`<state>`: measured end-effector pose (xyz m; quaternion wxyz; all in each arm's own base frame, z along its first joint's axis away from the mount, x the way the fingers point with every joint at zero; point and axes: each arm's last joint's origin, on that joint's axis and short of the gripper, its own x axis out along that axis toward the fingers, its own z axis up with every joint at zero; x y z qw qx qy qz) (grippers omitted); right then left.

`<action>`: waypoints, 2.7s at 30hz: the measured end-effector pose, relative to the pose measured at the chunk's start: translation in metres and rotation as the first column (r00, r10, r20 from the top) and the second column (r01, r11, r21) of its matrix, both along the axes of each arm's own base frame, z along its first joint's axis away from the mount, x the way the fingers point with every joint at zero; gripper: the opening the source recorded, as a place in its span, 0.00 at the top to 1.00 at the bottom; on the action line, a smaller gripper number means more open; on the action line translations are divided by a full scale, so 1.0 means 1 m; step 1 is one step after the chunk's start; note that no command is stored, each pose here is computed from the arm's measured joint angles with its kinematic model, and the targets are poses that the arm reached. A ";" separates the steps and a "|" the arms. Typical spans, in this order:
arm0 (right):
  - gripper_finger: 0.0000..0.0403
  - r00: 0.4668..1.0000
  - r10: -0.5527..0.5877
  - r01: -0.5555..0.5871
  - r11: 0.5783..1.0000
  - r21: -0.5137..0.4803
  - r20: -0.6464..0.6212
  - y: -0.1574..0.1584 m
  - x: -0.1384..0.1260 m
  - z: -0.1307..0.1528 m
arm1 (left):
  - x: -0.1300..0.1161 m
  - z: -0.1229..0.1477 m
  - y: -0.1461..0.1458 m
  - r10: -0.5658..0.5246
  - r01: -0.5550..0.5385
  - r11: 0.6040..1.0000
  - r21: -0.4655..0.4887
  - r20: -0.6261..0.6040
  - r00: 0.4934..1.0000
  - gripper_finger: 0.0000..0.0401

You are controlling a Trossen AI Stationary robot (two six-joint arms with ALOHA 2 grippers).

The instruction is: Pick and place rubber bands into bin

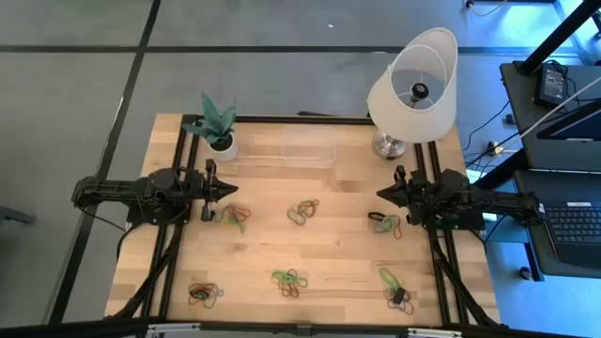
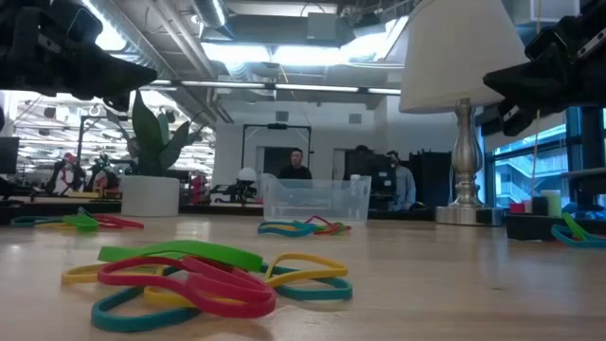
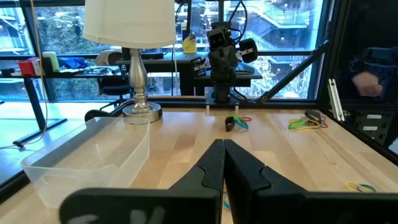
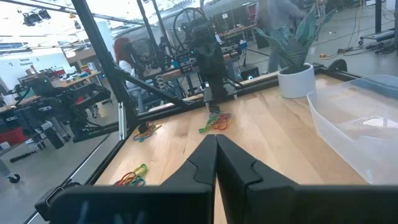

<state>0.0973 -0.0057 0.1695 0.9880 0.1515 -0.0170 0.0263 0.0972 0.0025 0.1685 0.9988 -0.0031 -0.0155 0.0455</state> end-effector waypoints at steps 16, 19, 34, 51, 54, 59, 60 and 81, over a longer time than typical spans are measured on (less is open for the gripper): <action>0.97 1.000 0.000 0.000 1.000 0.000 -0.001 0.000 0.000 0.000 | 0.000 0.000 0.000 0.000 0.000 1.000 0.000 0.000 1.000 0.99; 0.96 1.000 0.000 0.000 1.000 0.000 0.000 0.000 0.000 0.000 | 0.000 0.000 0.000 -0.001 0.001 1.000 0.000 -0.001 1.000 0.99; 0.97 1.000 0.000 0.000 1.000 -0.001 0.020 0.000 0.000 0.002 | 0.000 0.000 0.000 0.000 0.000 1.000 0.000 0.000 1.000 0.99; 1.00 0.996 0.076 -0.068 0.984 -0.162 0.046 0.004 0.011 0.050 | 0.000 0.000 0.000 0.000 0.000 1.000 0.000 0.000 1.000 0.99; 1.00 0.999 0.004 -0.013 0.985 -0.170 -0.048 0.001 0.027 0.068 | 0.000 0.000 0.000 0.000 0.000 1.000 0.000 0.000 1.000 0.99; 1.00 0.950 -0.085 0.030 0.983 -0.182 -0.301 -0.002 0.069 0.091 | 0.000 0.000 0.000 0.000 0.000 1.000 0.000 0.000 1.000 0.99; 1.00 0.928 -0.097 0.031 0.982 -0.185 -0.359 -0.002 0.078 0.093 | 0.000 0.000 0.000 0.000 0.000 1.000 0.000 0.000 1.000 0.99; 0.85 0.036 -0.141 0.032 0.990 -0.140 -0.989 0.022 0.136 0.048 | 0.000 0.000 0.000 -0.001 0.001 1.000 0.000 0.000 1.000 0.99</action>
